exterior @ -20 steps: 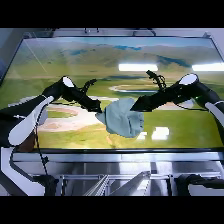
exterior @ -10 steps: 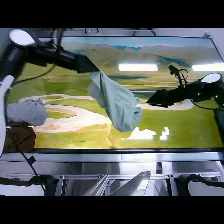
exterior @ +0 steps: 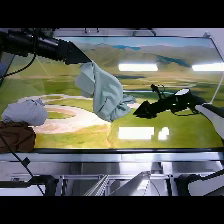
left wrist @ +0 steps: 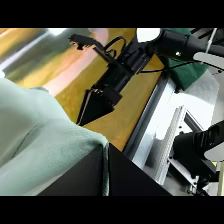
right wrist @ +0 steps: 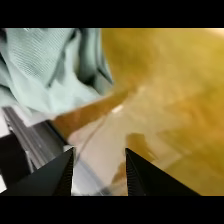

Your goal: Fold the shirts.

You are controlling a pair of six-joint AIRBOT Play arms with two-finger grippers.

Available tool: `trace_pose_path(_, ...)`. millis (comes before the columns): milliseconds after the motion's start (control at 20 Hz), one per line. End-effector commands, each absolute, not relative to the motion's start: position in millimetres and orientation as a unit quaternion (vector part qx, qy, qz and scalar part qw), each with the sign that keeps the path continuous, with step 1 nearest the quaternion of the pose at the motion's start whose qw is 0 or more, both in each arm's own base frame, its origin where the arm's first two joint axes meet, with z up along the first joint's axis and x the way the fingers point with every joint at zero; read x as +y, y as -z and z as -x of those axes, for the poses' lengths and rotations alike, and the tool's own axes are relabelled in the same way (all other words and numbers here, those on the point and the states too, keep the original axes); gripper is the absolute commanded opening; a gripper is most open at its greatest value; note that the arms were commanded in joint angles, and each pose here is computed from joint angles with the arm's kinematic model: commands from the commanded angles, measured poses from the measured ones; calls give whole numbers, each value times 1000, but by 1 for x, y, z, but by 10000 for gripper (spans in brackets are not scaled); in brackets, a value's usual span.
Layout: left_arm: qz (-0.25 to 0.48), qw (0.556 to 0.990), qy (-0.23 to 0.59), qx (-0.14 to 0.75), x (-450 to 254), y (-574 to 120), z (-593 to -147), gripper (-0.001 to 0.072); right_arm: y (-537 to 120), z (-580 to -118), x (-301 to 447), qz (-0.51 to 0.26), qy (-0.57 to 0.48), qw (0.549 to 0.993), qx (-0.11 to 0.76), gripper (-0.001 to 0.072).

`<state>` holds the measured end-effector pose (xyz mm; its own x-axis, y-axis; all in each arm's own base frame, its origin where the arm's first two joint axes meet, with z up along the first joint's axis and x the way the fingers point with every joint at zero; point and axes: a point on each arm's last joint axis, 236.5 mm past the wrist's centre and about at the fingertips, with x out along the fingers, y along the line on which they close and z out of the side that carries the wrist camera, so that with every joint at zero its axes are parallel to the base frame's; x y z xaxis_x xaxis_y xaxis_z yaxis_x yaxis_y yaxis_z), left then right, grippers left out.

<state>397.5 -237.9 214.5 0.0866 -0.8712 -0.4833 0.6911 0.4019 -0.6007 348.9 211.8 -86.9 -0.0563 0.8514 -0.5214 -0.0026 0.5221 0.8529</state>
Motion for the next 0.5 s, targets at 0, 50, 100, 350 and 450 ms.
trace_pose_path(0,108,728,537,412,-237,-216,-396,25,90,-367,250,-375,-360,605,603,374)
trace_pose_path(50,108,728,537,412,-237,-216,-396,25,89,-370,259,-378,-361,608,597,374)
trace_pose_path(100,108,728,537,412,-237,-216,-396,25,86,-374,265,-378,-363,612,592,367)
trace_pose_path(350,86,739,516,425,-225,-202,-402,25,74,-386,276,-367,-371,629,577,18)
trace_pose_path(450,87,757,497,416,-205,-211,-408,24,48,-389,263,-363,-389,633,562,17)
